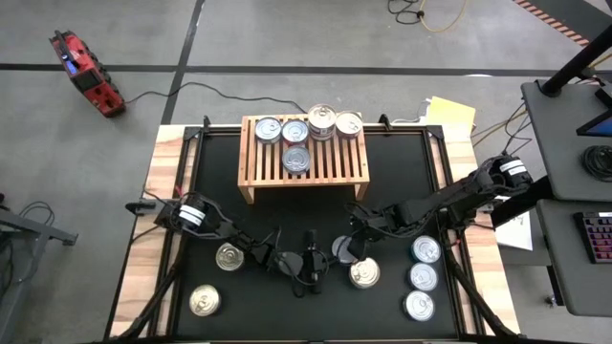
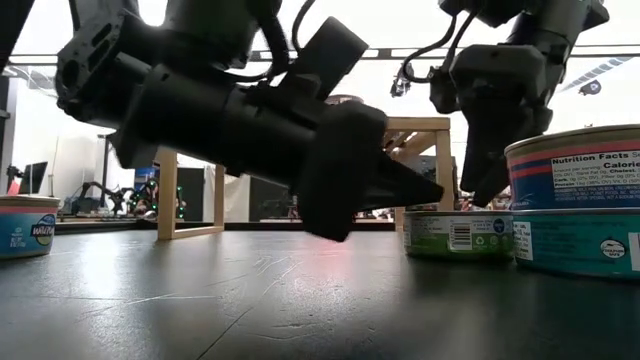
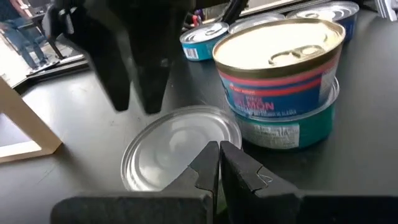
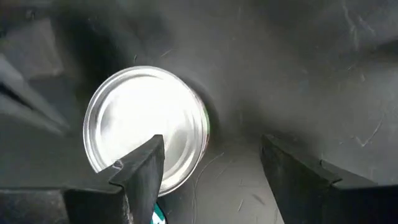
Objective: Stack canned seafood by type on shelf
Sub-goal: Put the white and green tuna can on the shelf aligned with the other blue and pink tuna cans
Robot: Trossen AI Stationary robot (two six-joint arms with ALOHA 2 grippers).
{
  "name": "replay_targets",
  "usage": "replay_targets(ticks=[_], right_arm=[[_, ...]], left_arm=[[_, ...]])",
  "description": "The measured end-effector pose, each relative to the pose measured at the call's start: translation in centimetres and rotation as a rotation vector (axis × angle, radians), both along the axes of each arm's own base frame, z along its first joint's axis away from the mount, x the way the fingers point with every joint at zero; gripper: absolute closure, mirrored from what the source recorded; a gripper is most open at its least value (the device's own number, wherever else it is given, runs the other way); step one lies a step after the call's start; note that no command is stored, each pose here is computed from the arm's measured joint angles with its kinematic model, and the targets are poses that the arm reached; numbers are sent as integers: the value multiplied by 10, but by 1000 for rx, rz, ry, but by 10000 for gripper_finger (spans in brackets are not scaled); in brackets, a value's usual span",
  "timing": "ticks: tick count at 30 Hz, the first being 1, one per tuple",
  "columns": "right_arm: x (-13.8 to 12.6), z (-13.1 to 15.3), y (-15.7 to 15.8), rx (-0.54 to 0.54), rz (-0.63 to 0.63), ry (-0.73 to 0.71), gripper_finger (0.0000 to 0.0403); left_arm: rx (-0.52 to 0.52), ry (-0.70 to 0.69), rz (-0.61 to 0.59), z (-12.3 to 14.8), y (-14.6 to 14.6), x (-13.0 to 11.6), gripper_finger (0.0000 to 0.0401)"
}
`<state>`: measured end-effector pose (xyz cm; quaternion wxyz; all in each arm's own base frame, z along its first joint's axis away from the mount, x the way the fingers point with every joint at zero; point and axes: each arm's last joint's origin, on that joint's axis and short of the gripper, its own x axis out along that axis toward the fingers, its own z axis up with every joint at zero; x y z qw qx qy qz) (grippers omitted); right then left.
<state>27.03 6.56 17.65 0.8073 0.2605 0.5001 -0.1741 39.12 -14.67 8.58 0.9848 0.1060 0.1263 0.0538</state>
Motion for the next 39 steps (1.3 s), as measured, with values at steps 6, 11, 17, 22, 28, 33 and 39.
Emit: replay_targets(ticks=[6,11,17,22,28,33,39], right_arm=[[2,0,-5,-6,4,-7,160],[2,0,-5,-5,7,-7,156],[2,0,-5,20,17,2,145],[2,-1,-7,27,-3,5,137],[0,-4,-9,40,-6,15,134],[3,-3,-13,49,-23,-9,139],[3,-4,-15,48,-30,-3,135]], left_arm=[[4,20,34,-4,-1,5,401],[15,43,159,-5,3,3,401],[12,71,207,-5,5,1,401],[32,96,220,-2,6,0,401],[37,143,283,-5,9,-4,401],[35,149,282,-6,8,-4,401],[42,154,263,0,4,-7,401]])
